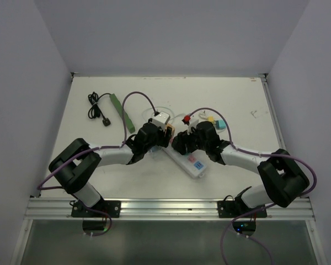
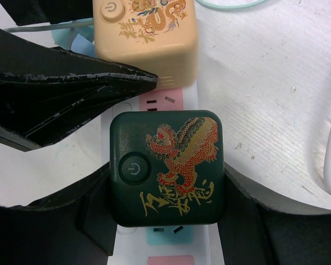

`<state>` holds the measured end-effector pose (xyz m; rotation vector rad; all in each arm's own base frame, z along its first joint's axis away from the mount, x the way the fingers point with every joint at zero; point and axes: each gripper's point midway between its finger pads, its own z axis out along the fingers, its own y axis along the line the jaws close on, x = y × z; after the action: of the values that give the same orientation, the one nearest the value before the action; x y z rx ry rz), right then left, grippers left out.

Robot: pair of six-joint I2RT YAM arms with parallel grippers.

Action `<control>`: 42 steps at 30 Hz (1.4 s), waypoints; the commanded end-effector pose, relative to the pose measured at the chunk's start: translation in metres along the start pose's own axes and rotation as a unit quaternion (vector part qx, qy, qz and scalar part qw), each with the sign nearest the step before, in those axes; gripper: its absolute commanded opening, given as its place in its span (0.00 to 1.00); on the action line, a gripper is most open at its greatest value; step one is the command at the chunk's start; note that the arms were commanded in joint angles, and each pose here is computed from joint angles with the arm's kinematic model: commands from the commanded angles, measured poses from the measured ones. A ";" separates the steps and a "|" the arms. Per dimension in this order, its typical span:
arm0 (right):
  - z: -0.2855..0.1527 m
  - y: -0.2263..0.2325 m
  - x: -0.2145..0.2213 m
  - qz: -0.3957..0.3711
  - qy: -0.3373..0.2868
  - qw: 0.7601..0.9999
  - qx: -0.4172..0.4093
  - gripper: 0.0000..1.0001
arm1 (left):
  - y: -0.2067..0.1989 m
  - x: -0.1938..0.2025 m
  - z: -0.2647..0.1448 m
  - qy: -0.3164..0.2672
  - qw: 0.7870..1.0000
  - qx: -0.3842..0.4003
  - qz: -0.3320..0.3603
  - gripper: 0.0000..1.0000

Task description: Pull the plug off the socket

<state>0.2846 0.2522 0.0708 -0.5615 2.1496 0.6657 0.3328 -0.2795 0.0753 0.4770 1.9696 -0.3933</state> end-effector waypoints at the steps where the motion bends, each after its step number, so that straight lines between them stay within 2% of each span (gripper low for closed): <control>1: -0.009 -0.014 -0.056 0.037 -0.091 0.995 0.028 0.15 | 0.027 0.012 -0.006 0.021 0.998 -0.060 -0.003 0.00; 11: -0.017 -0.029 -0.072 0.095 -0.121 0.987 0.038 0.10 | 0.031 0.011 -0.009 0.017 0.997 -0.072 -0.005 0.00; 16: -0.020 -0.030 -0.078 0.083 -0.126 0.988 0.040 0.09 | 0.031 0.012 -0.008 0.018 0.997 -0.071 -0.004 0.00; 19: -0.022 -0.021 -0.081 0.047 -0.124 0.991 0.033 0.09 | 0.030 0.013 -0.007 0.022 0.997 -0.068 -0.004 0.00; 22: -0.023 -0.006 -0.080 -0.034 -0.109 0.992 0.061 0.09 | 0.029 0.015 -0.004 0.027 0.997 -0.068 -0.002 0.00; 24: -0.023 0.006 -0.077 -0.100 -0.093 0.987 0.083 0.08 | 0.029 0.017 -0.002 0.032 0.997 -0.068 -0.002 0.00; 28: -0.022 0.015 -0.079 -0.172 -0.080 0.975 0.112 0.07 | 0.028 0.021 0.001 0.042 0.997 -0.069 0.000 0.00; 38: -0.013 0.034 -0.065 -0.272 -0.070 0.949 0.146 0.05 | 0.028 0.028 0.007 0.059 0.996 -0.069 0.001 0.00; 42: -0.013 0.037 -0.064 -0.280 -0.077 0.945 0.149 0.05 | 0.026 0.027 0.007 0.059 0.996 -0.065 0.002 0.00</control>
<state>0.2790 0.2546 0.0859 -0.9156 1.9691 0.0312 0.3352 -0.2866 0.0744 0.4215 2.0084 -0.4285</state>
